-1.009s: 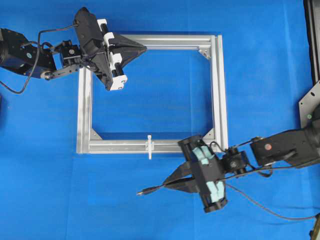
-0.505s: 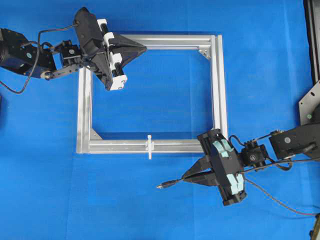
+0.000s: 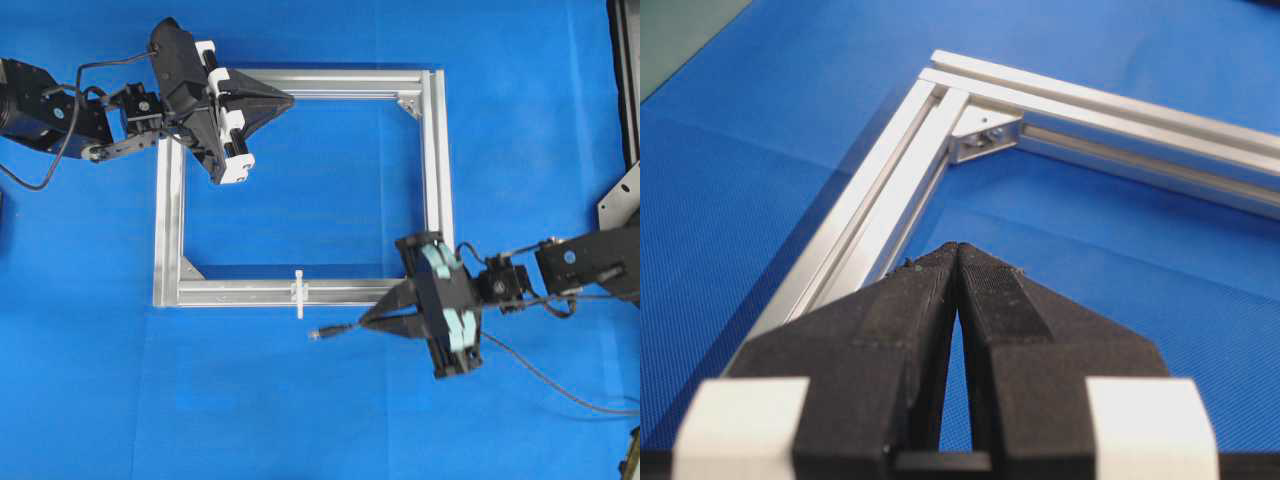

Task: Insert the wire through the string loop located in the center.
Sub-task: 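Lift the cable and carry it toward the white zip-tie loop, then push the USB plug leftward through the white zip-tie loop, then move the open left gripper to the plug emerging from the loop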

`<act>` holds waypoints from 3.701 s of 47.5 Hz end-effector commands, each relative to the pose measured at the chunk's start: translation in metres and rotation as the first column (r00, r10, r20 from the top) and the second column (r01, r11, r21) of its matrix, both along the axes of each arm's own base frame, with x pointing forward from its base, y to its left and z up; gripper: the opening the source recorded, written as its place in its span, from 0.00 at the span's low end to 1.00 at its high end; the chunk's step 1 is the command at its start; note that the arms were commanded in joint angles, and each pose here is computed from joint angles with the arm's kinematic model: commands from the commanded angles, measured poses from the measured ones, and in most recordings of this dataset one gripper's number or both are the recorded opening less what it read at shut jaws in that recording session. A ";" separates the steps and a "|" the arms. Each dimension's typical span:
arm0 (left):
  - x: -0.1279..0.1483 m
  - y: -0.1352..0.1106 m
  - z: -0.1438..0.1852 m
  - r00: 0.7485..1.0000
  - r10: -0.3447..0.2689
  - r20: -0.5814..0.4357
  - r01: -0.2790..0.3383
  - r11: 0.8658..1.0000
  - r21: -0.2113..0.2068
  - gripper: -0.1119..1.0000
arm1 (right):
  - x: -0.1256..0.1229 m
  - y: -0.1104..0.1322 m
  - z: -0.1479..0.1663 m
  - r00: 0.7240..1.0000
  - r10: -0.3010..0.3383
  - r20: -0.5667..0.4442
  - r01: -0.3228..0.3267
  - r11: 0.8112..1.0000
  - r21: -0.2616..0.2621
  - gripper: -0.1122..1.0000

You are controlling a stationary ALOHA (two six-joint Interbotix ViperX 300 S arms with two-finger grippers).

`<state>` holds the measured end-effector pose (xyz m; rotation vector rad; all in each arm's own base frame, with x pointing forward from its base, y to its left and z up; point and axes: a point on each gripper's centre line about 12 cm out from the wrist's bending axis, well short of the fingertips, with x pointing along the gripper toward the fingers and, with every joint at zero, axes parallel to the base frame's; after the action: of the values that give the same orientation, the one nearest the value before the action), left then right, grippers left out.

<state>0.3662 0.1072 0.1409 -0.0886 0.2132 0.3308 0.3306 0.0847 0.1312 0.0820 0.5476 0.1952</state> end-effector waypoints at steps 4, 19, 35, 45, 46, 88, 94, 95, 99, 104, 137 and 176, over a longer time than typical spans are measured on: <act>0.002 -0.001 0.015 0.999 -0.005 0.044 0.005 1.000 0.013 0.10 | 0.005 -0.018 0.009 0.997 -0.057 0.049 0.057 0.998 0.013 0.07; 0.003 -0.001 0.017 0.999 -0.006 0.047 0.005 1.000 0.018 0.10 | 0.005 -0.029 0.009 0.995 -0.086 0.050 0.086 0.996 0.013 0.07; 0.003 0.000 0.016 0.999 -0.005 0.044 0.004 1.000 0.018 0.10 | 0.005 -0.026 0.009 0.995 -0.081 0.056 0.080 0.997 0.015 0.07; 0.003 -0.001 0.016 0.999 -0.006 0.046 0.005 1.000 0.018 0.10 | 0.005 -0.026 0.009 0.995 -0.079 0.056 0.078 0.997 0.015 0.07; 0.003 -0.001 0.016 0.999 -0.006 0.044 0.006 1.000 0.018 0.10 | 0.005 -0.026 0.009 0.995 -0.081 0.055 0.080 0.997 0.014 0.07; 0.002 -0.001 0.015 0.999 -0.006 0.043 0.005 1.000 0.016 0.10 | 0.007 -0.025 0.010 0.995 -0.077 0.058 0.077 0.997 0.015 0.07; 0.002 0.000 0.016 0.999 -0.004 0.045 0.004 1.000 0.016 0.10 | 0.007 -0.025 0.010 0.995 -0.077 0.058 0.077 0.997 0.015 0.07; 0.002 -0.001 0.015 0.999 -0.006 0.043 0.005 1.000 0.016 0.10 | 0.007 -0.025 0.009 0.995 -0.077 0.056 0.077 0.997 0.015 0.07; 0.002 -0.001 0.016 0.999 -0.006 0.045 0.005 1.000 0.016 0.10 | 0.007 -0.025 0.010 0.995 -0.077 0.058 0.077 0.997 0.015 0.07; 0.002 -0.001 0.015 0.999 -0.006 0.043 0.005 1.000 0.016 0.10 | 0.007 -0.025 0.010 0.995 -0.078 0.059 0.077 0.997 0.015 0.07; 0.002 -0.001 0.016 0.999 -0.007 0.045 0.006 1.000 0.017 0.10 | 0.066 -0.014 0.004 0.993 -0.077 0.085 0.076 0.997 0.021 0.07; 0.003 -0.044 0.009 0.993 -0.113 0.025 0.114 0.993 -0.008 0.10 | 0.073 -0.013 0.003 0.993 -0.077 0.086 0.075 0.997 0.021 0.07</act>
<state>0.3683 0.0760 0.1365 -0.0919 0.2317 0.2505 0.3992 0.0703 0.1227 0.1075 0.4947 0.1242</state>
